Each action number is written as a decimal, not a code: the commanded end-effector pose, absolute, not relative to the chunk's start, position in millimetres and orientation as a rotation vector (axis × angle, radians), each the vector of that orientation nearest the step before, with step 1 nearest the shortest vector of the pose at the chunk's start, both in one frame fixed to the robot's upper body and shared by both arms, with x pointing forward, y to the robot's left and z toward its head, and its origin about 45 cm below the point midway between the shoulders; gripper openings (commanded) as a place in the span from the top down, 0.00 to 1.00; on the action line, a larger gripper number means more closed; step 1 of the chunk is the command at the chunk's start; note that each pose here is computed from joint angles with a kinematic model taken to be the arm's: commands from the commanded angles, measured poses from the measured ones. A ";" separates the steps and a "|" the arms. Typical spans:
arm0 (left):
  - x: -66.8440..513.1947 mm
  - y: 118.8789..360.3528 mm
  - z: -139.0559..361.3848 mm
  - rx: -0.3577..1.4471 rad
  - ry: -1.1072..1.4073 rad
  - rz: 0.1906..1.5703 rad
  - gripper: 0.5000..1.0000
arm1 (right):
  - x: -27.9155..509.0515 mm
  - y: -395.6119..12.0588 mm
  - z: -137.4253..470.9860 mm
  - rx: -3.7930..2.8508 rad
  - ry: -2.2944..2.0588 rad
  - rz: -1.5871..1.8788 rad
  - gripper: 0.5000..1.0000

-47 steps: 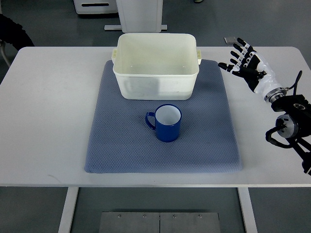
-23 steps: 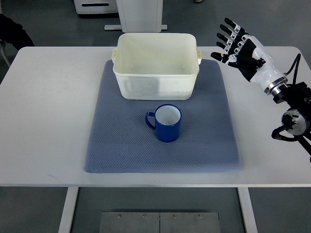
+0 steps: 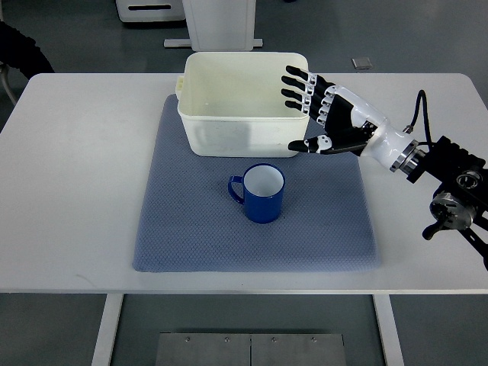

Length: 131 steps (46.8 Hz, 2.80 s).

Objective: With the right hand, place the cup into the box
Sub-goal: 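Move the right hand over the blue mug, fingers open, then close the right hand fingers around the blue mug's body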

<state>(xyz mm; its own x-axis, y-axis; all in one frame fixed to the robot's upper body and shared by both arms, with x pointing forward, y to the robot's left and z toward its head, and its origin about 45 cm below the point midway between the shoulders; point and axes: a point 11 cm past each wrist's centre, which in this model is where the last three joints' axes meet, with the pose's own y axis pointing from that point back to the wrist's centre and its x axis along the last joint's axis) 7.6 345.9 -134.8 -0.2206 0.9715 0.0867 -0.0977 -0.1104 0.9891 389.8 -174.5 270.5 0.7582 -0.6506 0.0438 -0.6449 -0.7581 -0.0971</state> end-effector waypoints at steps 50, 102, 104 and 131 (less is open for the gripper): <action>7.6 345.9 -134.8 1.088 1.234 1.493 0.00 | 377.6 -158.0 199.6 -3.066 1.062 -0.123 0.00; 7.6 345.9 -134.8 1.088 1.234 1.493 0.00 | 368.3 -127.2 153.6 -3.090 1.072 -0.079 0.02; 7.6 345.9 -134.8 1.088 1.234 1.493 0.00 | 368.7 -127.0 153.4 -3.084 1.076 -0.082 0.07; 7.6 345.9 -134.8 1.088 1.234 1.493 0.00 | 376.7 -136.1 153.2 -3.023 1.163 -0.135 1.00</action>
<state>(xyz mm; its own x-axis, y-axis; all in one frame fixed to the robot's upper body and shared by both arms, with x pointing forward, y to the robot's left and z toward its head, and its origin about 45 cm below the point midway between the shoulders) 7.6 345.8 -134.8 -0.2205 0.9715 0.0866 -0.0977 -0.1103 0.9891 374.2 -135.4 147.8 0.7414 -0.6624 0.1073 -0.6706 -0.7371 0.0835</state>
